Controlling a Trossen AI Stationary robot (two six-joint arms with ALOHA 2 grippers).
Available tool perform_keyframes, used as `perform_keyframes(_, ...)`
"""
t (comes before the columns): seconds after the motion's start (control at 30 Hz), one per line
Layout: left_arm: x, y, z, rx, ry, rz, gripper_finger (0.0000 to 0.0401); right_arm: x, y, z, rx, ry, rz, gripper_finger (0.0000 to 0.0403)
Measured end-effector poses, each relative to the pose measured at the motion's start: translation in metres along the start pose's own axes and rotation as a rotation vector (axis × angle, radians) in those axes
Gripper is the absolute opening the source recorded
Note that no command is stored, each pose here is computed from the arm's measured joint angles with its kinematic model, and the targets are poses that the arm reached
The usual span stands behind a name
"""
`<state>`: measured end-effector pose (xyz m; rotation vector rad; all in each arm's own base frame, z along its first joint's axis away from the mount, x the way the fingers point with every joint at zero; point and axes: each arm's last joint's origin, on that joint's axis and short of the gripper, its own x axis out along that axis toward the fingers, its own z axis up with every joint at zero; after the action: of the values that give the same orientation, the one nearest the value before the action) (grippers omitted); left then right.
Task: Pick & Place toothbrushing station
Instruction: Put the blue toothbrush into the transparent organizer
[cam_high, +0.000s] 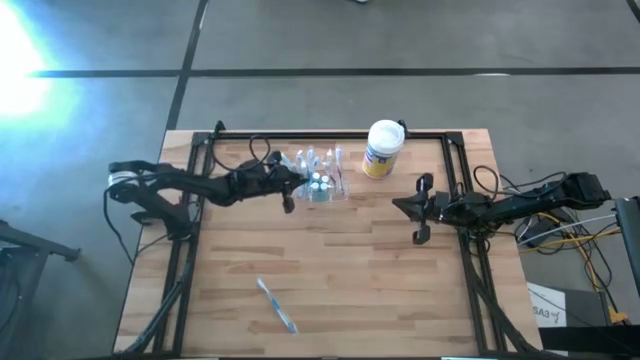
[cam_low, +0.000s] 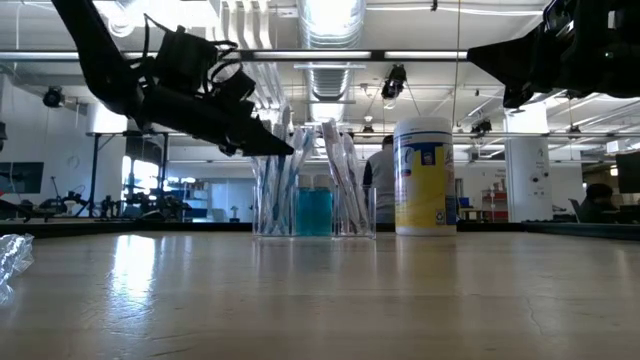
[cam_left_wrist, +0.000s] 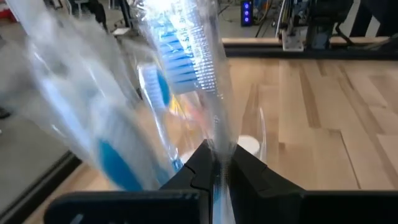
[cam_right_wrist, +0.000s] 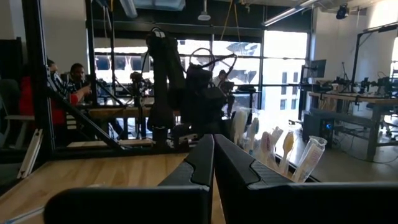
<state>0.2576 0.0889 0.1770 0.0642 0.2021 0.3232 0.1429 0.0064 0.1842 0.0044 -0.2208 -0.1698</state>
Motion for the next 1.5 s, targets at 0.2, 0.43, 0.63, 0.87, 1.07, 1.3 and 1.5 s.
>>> perform_keyframes(0.2,0.005,-0.001,-0.013,-0.008,0.052,0.004,0.0025,0.0,0.0,0.0,0.0,0.0,0.0,0.0008)
perform_keyframes(0.43,0.005,-0.001,-0.014,-0.022,0.056,-0.006,0.0043,0.0,0.0,0.0,0.003,0.0,0.001,0.0008)
perform_keyframes(0.63,-0.002,-0.002,-0.005,-0.028,0.028,-0.05,0.0103,0.0,0.0,0.0,0.003,0.0,0.002,0.0008)
perform_keyframes(0.87,-0.013,-0.002,0.01,-0.016,-0.004,-0.119,0.0178,0.0,0.0,0.0,0.003,0.002,0.002,0.0008)
perform_keyframes(1.07,-0.036,0.0,0.035,-0.006,-0.07,-0.122,0.0212,0.0,0.0,-0.001,0.002,0.005,0.002,0.0008)
perform_keyframes(1.3,-0.095,-0.006,0.07,0.035,-0.193,-0.442,0.0192,0.0,0.0,-0.001,0.001,0.007,0.002,0.0008)
perform_keyframes(1.5,-0.161,-0.005,0.083,0.081,-0.286,-0.451,0.0102,0.0,0.0,-0.001,0.006,0.007,0.002,0.0008)
